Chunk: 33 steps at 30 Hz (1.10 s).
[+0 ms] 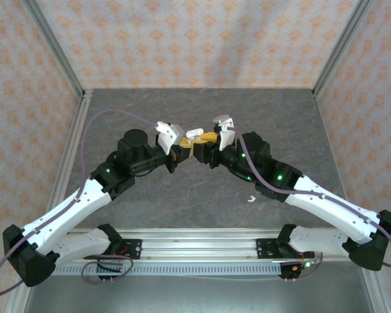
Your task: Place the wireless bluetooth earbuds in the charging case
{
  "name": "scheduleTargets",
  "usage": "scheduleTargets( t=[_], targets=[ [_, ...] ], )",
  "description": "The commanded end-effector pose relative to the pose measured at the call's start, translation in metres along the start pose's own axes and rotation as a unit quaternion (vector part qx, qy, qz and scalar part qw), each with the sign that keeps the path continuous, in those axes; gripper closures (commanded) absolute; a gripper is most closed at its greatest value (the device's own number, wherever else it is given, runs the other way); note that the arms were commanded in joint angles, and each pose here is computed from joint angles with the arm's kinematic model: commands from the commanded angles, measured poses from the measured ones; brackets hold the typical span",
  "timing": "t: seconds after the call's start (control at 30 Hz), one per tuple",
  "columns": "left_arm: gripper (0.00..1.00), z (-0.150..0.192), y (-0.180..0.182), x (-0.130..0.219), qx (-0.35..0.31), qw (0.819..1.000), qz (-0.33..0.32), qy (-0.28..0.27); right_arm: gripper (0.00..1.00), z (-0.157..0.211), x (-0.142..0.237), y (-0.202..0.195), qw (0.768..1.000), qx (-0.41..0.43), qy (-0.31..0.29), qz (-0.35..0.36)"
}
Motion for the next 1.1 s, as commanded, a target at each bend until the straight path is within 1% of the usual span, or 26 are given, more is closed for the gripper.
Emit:
scheduleTargets(
  t=[0.0,0.17,0.27,0.37,0.47,0.57,0.63,0.7,0.77,0.9,1.03,1.07],
  targets=[
    [1.0,-0.011,-0.003,0.005,-0.01,1.0,-0.002,-0.029,0.55,-0.023,0.015,0.007,0.999,-0.037,-0.011,0.003],
    [1.0,-0.007,-0.003,0.007,-0.007,1.0,-0.002,-0.027,0.55,-0.032,0.017,0.006,0.997,-0.083,0.01,0.005],
    [1.0,-0.004,-0.003,0.009,-0.008,1.0,-0.006,-0.021,0.55,-0.034,0.019,0.0,0.994,-0.11,0.015,0.022],
    [1.0,0.001,-0.004,0.013,-0.009,1.0,-0.011,-0.012,0.56,-0.034,0.023,-0.015,0.987,-0.144,0.018,0.072],
    [1.0,0.007,-0.004,0.016,-0.008,1.0,-0.015,-0.003,0.55,-0.026,0.028,-0.04,0.974,-0.177,0.033,0.136],
    [1.0,0.015,-0.004,0.016,-0.001,1.0,-0.015,0.004,0.54,-0.008,0.034,-0.072,0.949,-0.228,0.068,0.206],
    [1.0,0.02,-0.005,0.016,0.005,1.0,-0.011,0.009,0.54,0.01,0.039,-0.095,0.925,-0.262,0.098,0.257],
    [1.0,0.024,-0.005,0.016,0.009,1.0,-0.01,0.012,0.54,0.03,0.044,-0.114,0.902,-0.297,0.114,0.291],
    [1.0,0.026,-0.005,0.016,0.01,1.0,-0.011,0.011,0.54,0.054,0.05,-0.131,0.88,-0.336,0.124,0.312],
    [1.0,0.029,-0.005,0.015,0.011,1.0,-0.013,0.014,0.55,0.113,0.064,-0.161,0.825,-0.406,0.159,0.361],
    [1.0,0.031,-0.004,0.014,0.007,1.0,-0.012,0.019,0.57,0.164,0.074,-0.176,0.778,-0.448,0.19,0.398],
    [1.0,0.031,-0.004,0.013,0.008,1.0,-0.012,0.019,0.57,0.173,0.076,-0.178,0.771,-0.456,0.194,0.402]
  ],
)
Point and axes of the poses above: each hand's point on the last joint's axis, 136 mm out from that joint toward the fingers, its own x axis back along the fingers, its own y axis along the line the jaws close on, z = x × y, the point moved 10 cm from there along x, back along the fingers, and after that the axes turned 2 degrees about -x, right-handed, at the moved point
